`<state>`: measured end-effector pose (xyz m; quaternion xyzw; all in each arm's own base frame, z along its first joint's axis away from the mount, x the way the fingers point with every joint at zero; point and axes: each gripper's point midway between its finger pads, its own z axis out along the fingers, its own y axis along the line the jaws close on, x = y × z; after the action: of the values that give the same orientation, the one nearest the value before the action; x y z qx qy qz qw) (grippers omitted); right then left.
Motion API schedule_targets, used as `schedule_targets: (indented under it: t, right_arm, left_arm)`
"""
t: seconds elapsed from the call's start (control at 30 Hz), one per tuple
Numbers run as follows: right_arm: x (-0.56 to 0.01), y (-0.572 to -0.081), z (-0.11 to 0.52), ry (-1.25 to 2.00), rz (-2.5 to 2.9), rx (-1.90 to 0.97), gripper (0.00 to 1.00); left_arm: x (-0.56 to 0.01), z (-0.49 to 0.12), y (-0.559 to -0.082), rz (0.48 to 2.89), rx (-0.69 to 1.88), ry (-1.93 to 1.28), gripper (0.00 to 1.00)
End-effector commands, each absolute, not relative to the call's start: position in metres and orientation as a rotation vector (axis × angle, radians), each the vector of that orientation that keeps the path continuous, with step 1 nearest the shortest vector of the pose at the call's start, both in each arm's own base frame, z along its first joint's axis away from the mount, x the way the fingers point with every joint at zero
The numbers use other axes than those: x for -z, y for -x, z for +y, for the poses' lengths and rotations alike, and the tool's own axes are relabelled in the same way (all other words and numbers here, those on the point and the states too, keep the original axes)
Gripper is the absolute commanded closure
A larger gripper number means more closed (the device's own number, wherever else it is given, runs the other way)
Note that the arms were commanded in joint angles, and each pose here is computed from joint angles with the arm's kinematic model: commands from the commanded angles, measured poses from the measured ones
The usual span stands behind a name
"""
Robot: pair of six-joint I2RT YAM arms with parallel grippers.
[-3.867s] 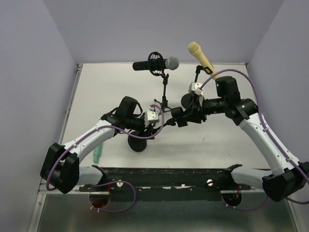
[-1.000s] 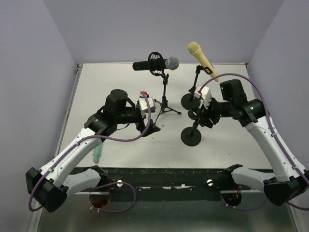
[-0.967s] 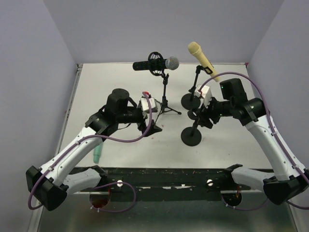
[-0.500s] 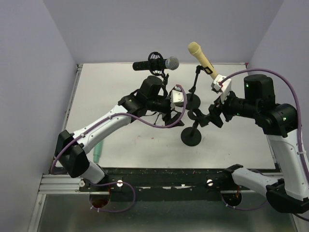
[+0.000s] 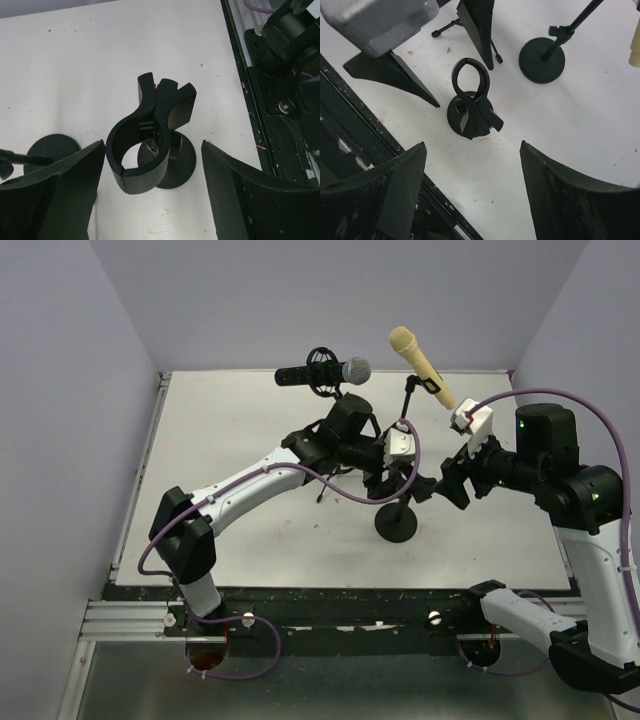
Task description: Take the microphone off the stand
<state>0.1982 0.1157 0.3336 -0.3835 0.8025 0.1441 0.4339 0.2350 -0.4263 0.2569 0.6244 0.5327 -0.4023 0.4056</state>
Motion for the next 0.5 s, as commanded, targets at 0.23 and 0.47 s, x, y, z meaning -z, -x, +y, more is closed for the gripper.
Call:
schedule_targets:
  t: [0.23, 0.47]
  right_arm:
    - [-0.335, -0.201, 0.11, 0.883, 2.018, -0.352, 0.18]
    - [-0.335, -0.209, 0.114, 0.874, 2.01, -0.36, 0.19]
  left_arm:
    - [-0.254, -0.412, -0.205, 1.254, 1.03, -1.74, 0.53]
    - [-0.264, -0.365, -0.202, 1.377, 0.911, -1.639, 0.62]
